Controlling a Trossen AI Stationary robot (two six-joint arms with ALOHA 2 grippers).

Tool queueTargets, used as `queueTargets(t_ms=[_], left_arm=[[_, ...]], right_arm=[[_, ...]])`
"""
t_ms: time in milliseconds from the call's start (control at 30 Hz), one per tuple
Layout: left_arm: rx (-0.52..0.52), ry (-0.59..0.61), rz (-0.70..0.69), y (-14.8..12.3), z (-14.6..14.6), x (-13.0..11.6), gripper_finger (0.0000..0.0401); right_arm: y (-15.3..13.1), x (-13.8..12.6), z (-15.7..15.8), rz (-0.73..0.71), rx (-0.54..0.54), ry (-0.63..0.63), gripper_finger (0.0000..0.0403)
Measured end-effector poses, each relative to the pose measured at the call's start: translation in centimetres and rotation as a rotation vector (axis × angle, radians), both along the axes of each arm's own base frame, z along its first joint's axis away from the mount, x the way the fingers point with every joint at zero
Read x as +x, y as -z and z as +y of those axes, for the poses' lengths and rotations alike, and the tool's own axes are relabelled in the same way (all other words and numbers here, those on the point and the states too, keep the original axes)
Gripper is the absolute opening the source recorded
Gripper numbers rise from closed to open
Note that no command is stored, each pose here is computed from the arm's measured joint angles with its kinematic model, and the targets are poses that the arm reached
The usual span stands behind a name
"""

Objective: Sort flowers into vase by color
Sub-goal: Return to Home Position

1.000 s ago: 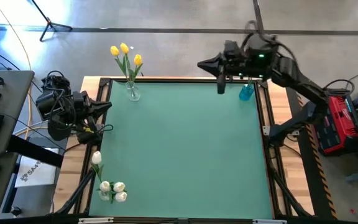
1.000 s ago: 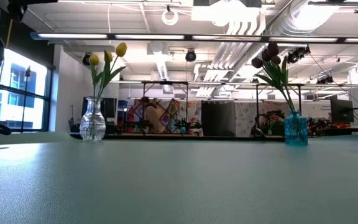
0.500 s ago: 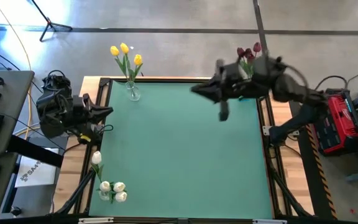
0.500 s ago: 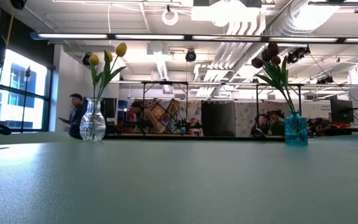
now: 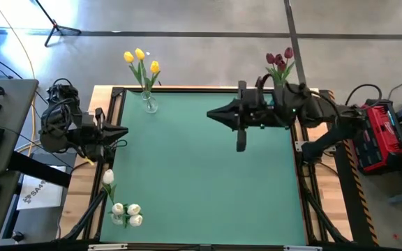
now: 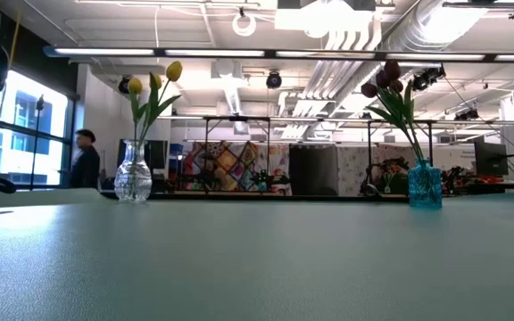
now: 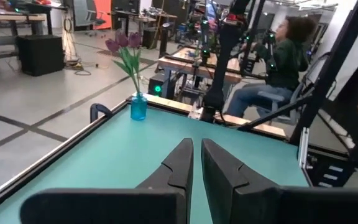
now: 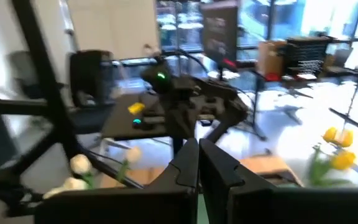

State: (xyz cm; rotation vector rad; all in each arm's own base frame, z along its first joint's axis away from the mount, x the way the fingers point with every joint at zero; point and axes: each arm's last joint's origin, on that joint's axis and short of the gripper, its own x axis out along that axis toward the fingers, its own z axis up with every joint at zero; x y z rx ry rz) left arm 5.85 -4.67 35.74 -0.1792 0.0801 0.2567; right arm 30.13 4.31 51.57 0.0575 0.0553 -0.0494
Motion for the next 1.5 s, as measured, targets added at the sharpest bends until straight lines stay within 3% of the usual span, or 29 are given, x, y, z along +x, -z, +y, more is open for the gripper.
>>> queueTargets(t_ms=[100, 267, 433, 600, 800, 967, 1100, 1233, 1300, 1400, 1500], left_arm=[[-0.010, 0.021, 0.004, 0.0, -0.3, 0.1, 0.0018], [-0.002, 0.032, 0.025, 0.1, -0.9, 0.6, 0.0018], [0.003, 0.058, 0.050, 0.1, -1.6, 1.5, 0.0018], [0.000, 0.077, 0.069, 0.0, -1.9, 2.5, 0.0018], [0.026, 0.118, 0.075, -0.4, -2.7, 4.7, 0.0018], [0.043, 0.140, 0.031, -0.9, -3.2, 6.6, 0.0018], [0.069, 0.205, -0.039, -1.7, -3.9, 8.3, 0.0018], [0.109, 0.228, -0.085, -1.9, -4.1, 9.9, 0.0018], [0.119, 0.228, -0.091, -1.9, -4.0, 10.6, 0.0018], [0.116, 0.242, -0.075, -1.6, -3.6, 11.6, 0.0018], [0.094, 0.260, -0.064, -1.3, -3.0, 12.4, 0.0018]], right_arm=[[1.4, 0.2, 0.7, -0.001, 0.019, 0.020, 0.0000], [5.2, 0.7, 1.3, -0.130, 0.119, -0.038, 0.0000], [8.5, -0.3, 1.2, -0.215, 0.232, -0.071, 0.0000], [10.0, -2.4, 0.8, -0.228, 0.265, -0.029, 0.0000], [9.8, -4.9, 1.0, -0.248, 0.236, -0.015, 0.0000], [9.1, -6.5, 1.9, -0.260, 0.137, -0.063, 0.0000], [9.6, -7.0, 2.8, -0.184, 0.023, -0.086, 0.0000], [11.1, -6.9, 2.6, -0.030, -0.018, -0.006, 0.0000], [11.9, -6.9, 2.5, 0.040, -0.009, 0.014, 0.0000], [11.9, -6.9, 2.5, 0.037, 0.083, 0.030, 0.0000], [11.5, -7.3, 2.8, 0.006, 0.029, 0.022, 0.0000]])
